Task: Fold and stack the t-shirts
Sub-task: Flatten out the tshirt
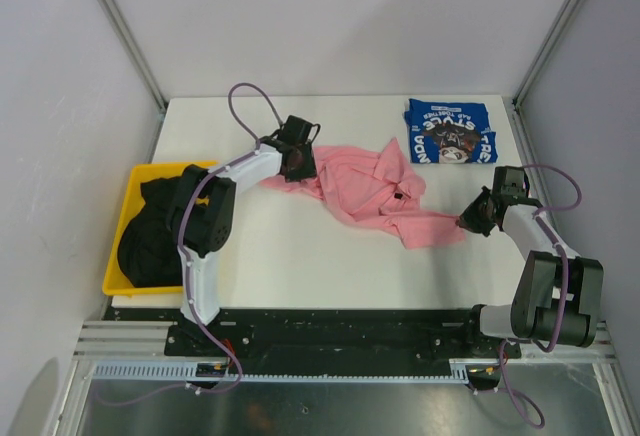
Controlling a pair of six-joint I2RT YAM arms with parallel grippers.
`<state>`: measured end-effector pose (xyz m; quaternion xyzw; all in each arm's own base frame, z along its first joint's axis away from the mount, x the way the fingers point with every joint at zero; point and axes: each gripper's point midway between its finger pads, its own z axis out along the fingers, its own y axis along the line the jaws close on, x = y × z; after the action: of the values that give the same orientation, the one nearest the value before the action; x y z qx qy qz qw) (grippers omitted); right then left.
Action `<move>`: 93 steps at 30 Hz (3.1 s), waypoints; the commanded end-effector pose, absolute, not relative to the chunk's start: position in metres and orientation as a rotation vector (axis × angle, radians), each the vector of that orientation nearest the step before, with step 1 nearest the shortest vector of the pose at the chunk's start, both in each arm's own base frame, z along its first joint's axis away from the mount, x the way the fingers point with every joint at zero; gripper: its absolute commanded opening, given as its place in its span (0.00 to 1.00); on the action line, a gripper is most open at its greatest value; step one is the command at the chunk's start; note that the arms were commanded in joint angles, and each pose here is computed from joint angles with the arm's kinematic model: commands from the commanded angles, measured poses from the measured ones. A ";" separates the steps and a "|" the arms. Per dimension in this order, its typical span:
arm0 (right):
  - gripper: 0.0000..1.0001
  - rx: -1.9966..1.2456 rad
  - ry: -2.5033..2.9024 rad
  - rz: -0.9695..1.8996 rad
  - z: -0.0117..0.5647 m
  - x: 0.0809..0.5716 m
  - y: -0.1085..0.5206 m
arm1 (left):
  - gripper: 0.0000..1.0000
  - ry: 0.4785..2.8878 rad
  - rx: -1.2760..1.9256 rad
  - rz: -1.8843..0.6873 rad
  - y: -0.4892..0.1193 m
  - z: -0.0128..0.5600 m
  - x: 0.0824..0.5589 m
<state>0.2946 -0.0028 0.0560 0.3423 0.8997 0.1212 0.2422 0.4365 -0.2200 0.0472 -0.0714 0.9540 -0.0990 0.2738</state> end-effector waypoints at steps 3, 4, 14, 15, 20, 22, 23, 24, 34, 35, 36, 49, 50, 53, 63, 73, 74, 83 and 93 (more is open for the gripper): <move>0.00 0.918 2.450 0.326 0.057 0.297 -0.006 | 0.47 2.506 -0.213 -0.311 -0.227 0.067 0.454; 0.00 0.918 2.448 0.327 0.057 0.298 -0.006 | 0.46 2.503 -0.210 -0.316 -0.228 0.067 0.456; 0.00 0.919 2.442 0.334 0.059 0.298 -0.006 | 0.42 2.521 -0.201 -0.344 -0.237 0.059 0.462; 0.00 0.920 2.442 0.333 0.059 0.298 -0.006 | 0.41 2.523 -0.202 -0.345 -0.237 0.058 0.462; 0.00 0.919 2.440 0.337 0.059 0.299 -0.006 | 0.27 2.522 -0.207 -0.336 -0.236 0.057 0.462; 0.00 0.916 2.438 0.339 0.060 0.299 -0.005 | 0.17 2.512 -0.209 -0.338 -0.235 0.062 0.463; 0.00 0.916 2.437 0.339 0.060 0.299 -0.005 | 0.12 2.503 -0.213 -0.337 -0.234 0.066 0.464; 0.00 0.917 2.436 0.339 0.060 0.299 -0.006 | 0.07 2.490 -0.218 -0.332 -0.233 0.071 0.464; 0.00 0.948 2.393 0.337 0.064 0.305 -0.020 | 0.00 2.345 -0.288 -0.307 -0.195 0.142 0.450; 0.00 0.956 2.387 0.333 0.064 0.305 -0.023 | 0.00 2.340 -0.296 -0.307 -0.189 0.145 0.445; 0.00 0.965 2.382 0.328 0.064 0.305 -0.026 | 0.00 2.338 -0.305 -0.310 -0.183 0.148 0.439; 0.00 0.993 2.281 0.256 0.097 0.298 -0.048 | 0.00 2.390 -0.403 -0.295 -0.109 0.139 0.333; 0.00 0.990 2.271 0.251 0.101 0.298 -0.049 | 0.00 2.395 -0.409 -0.286 -0.106 0.136 0.329; 0.00 0.992 2.257 0.253 0.102 0.302 -0.051 | 0.00 2.420 -0.422 -0.265 -0.099 0.128 0.336; 0.00 1.093 2.297 0.257 0.067 0.341 -0.062 | 0.41 2.546 -0.314 -0.410 -0.146 0.091 0.452; 0.00 1.092 2.328 0.247 0.058 0.345 -0.061 | 0.47 2.525 -0.393 -0.259 -0.114 0.095 0.406; 0.00 1.088 2.331 0.248 0.058 0.344 -0.060 | 0.44 2.528 -0.414 -0.229 -0.109 0.092 0.398; 0.00 1.050 2.355 0.259 0.058 0.345 -0.046 | 0.41 2.622 -0.410 -0.133 -0.107 0.052 0.375; 0.00 1.012 2.359 0.285 0.063 0.347 -0.033 | 0.42 2.672 -0.335 -0.086 -0.121 0.029 0.389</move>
<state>0.3306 -0.0321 0.0422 0.3820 0.8863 0.1025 0.2407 0.3698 -0.1176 0.0204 -0.1342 0.9711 -0.0423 0.1928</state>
